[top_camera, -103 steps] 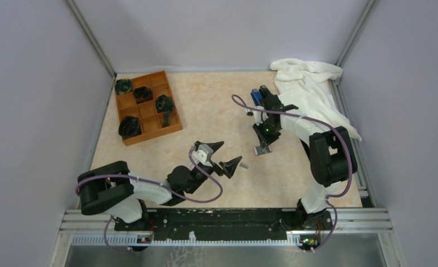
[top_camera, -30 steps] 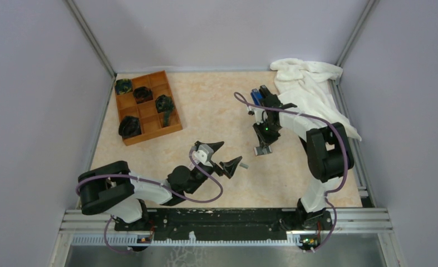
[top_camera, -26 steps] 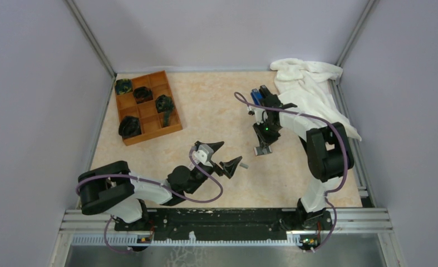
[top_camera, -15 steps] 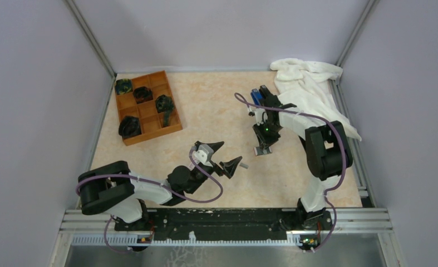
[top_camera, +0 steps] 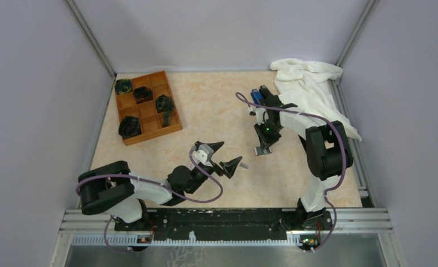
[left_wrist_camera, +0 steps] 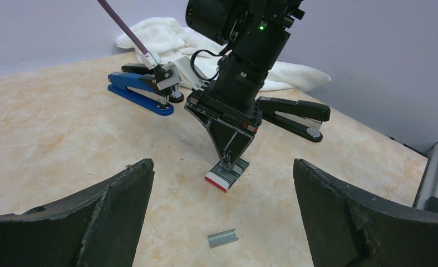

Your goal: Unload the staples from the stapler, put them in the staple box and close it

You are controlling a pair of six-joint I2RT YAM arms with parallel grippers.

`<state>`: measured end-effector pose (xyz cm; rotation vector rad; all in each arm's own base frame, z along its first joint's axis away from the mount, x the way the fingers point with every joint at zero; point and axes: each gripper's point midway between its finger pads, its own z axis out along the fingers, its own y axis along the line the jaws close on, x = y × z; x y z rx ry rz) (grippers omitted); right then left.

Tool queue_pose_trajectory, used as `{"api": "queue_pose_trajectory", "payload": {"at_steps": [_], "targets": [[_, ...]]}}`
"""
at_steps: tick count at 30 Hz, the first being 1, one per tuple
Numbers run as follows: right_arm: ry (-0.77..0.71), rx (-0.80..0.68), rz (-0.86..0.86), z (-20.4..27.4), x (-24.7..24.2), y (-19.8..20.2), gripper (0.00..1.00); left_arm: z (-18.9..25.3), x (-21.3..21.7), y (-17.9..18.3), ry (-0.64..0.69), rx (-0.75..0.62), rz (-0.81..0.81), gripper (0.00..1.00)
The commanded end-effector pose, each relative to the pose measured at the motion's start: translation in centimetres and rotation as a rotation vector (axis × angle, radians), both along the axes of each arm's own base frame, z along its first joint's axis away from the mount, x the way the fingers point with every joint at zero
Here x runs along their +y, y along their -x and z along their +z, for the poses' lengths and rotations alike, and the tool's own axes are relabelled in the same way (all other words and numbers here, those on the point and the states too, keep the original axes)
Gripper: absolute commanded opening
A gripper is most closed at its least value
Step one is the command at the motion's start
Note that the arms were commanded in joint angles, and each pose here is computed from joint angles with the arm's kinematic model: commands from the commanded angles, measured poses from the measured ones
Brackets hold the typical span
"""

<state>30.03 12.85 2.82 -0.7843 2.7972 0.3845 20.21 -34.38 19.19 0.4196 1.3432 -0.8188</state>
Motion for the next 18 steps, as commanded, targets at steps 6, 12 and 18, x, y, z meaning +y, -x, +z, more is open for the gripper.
{"api": "queue_pose_trajectory", "payload": {"at_steps": [6,12,18], "targets": [[-0.038,-0.056,-0.036,1.75,0.34,-1.70,0.18,0.88,-0.40,-0.04,0.020,-0.014,0.002,0.99],[-0.076,-0.037,-0.052,1.81,0.52,-1.74,0.18,0.92,-0.40,-0.05,0.021,-0.016,0.001,0.99],[-0.102,-0.024,-0.060,1.82,0.79,-1.67,0.18,0.84,-0.42,-0.04,0.020,-0.014,0.001,0.99]]}}
